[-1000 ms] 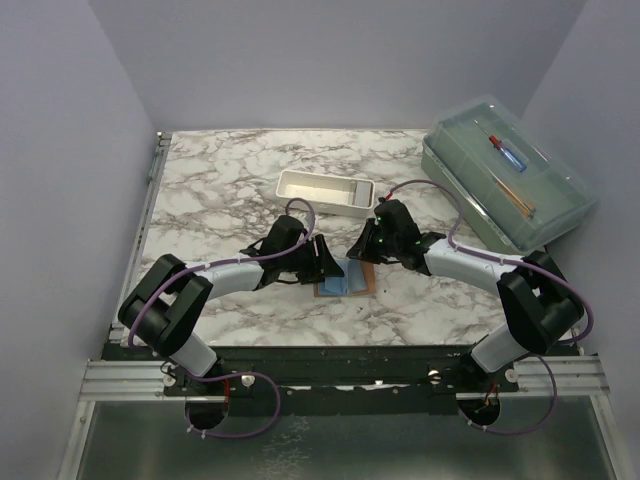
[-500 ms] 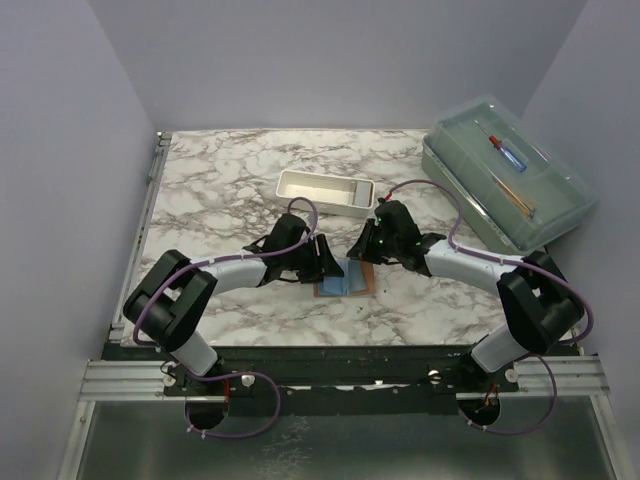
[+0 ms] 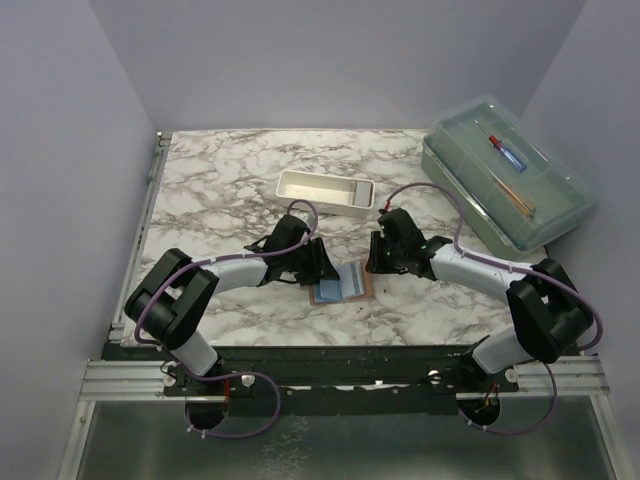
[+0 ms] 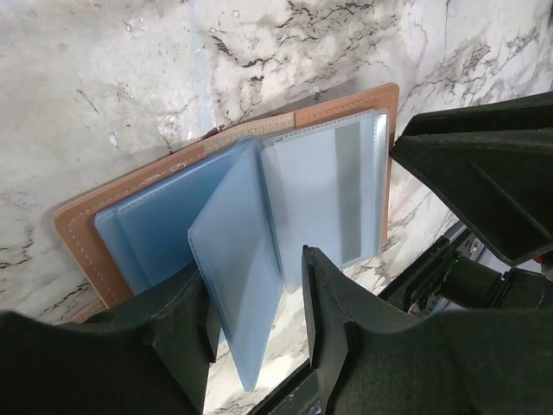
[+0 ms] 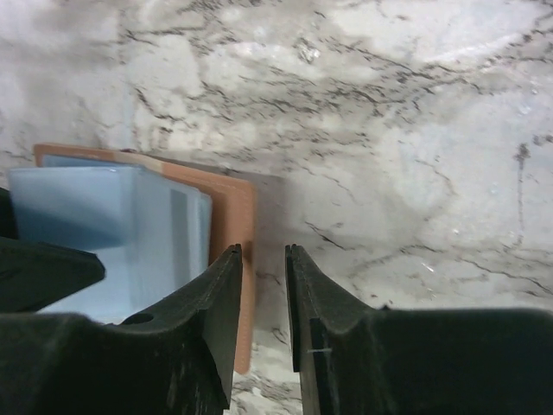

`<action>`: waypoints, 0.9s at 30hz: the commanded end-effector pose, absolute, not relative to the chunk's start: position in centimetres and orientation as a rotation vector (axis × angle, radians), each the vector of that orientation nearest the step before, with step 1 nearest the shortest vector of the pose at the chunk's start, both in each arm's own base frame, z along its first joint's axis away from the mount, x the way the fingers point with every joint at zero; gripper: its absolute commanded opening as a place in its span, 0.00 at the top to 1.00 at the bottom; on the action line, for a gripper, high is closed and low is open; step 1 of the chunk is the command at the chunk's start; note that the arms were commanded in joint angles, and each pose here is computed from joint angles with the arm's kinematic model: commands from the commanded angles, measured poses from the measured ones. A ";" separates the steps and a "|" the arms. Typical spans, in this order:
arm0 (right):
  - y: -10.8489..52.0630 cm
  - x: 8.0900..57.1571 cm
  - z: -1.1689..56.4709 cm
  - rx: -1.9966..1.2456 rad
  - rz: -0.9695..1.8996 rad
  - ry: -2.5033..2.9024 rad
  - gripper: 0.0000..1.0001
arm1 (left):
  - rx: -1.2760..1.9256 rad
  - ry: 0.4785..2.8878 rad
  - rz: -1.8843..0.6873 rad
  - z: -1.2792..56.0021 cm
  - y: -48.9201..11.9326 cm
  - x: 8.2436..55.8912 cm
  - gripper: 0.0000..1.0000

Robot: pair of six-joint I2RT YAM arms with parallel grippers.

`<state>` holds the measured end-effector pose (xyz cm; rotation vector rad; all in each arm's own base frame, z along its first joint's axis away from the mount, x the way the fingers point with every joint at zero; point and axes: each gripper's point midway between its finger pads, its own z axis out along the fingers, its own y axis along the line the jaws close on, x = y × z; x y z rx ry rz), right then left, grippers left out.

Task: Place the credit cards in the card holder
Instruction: Turn over the card holder at the center of the board.

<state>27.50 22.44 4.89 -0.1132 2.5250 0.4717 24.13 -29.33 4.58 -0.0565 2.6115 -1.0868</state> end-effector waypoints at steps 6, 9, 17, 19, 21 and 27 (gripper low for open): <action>26.5 26.4 11.7 -0.239 0.555 2.442 0.60 | -0.028 2.568 -1.054 6.6 -28.6 24.3 0.58; 29.8 26.0 11.9 -0.255 0.783 2.407 0.59 | -0.031 2.579 -1.028 6.2 -28.3 24.2 0.62; 30.3 25.5 7.4 -0.216 0.822 2.476 0.66 | -0.053 2.633 -0.934 4.1 -26.8 23.6 0.74; 29.4 25.3 6.3 -0.192 0.788 2.487 0.67 | -0.070 2.653 -0.909 3.5 -26.4 23.4 0.78; 28.1 24.9 4.6 -0.158 0.763 2.513 0.68 | -0.094 2.665 -0.902 3.1 -26.2 23.2 0.80; 24.1 23.8 0.6 -0.016 0.564 2.610 0.71 | -0.134 2.665 -0.880 2.6 -25.5 22.8 0.81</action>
